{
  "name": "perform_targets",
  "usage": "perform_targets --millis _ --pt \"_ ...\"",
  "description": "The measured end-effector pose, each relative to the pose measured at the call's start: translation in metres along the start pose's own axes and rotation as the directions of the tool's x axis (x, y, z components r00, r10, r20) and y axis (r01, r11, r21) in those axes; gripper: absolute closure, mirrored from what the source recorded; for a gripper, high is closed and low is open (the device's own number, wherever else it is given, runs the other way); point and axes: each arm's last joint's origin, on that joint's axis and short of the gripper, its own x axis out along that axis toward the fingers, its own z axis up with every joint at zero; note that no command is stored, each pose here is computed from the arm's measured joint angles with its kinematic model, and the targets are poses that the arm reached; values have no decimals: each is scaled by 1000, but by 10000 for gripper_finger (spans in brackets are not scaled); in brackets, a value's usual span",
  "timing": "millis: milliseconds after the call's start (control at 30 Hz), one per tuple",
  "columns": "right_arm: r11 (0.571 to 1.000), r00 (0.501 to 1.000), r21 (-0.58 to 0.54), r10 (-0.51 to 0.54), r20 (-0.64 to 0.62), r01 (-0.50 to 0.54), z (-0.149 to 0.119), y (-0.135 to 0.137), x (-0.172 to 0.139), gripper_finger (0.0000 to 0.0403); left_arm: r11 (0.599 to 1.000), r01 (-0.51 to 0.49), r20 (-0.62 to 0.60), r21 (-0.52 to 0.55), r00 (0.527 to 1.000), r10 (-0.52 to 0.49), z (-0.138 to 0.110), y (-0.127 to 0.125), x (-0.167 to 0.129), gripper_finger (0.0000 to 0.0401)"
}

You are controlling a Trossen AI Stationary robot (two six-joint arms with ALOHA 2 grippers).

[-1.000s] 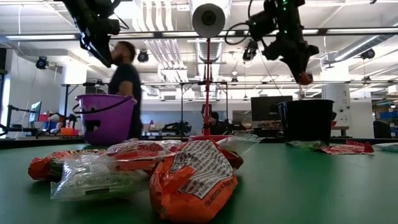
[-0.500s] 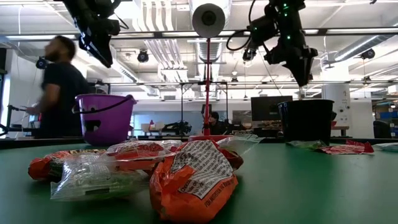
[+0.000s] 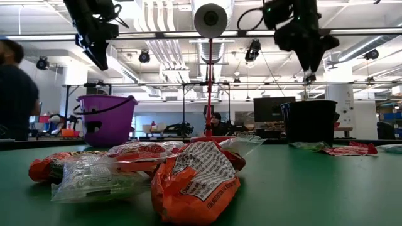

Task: Sort candy
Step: Put the blue gummy into the light green bucket

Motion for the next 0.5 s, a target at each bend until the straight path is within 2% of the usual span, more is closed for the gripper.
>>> perform_targets --millis 300,500 --pt "990 995 126 49 86 -59 -43 11 -20 284 1000 1 -4 7 1000 -1 0 0 0 260" --pt "982 995 190 -36 92 18 -64 17 -4 289 1000 2 -5 8 1000 -2 0 0 0 260"
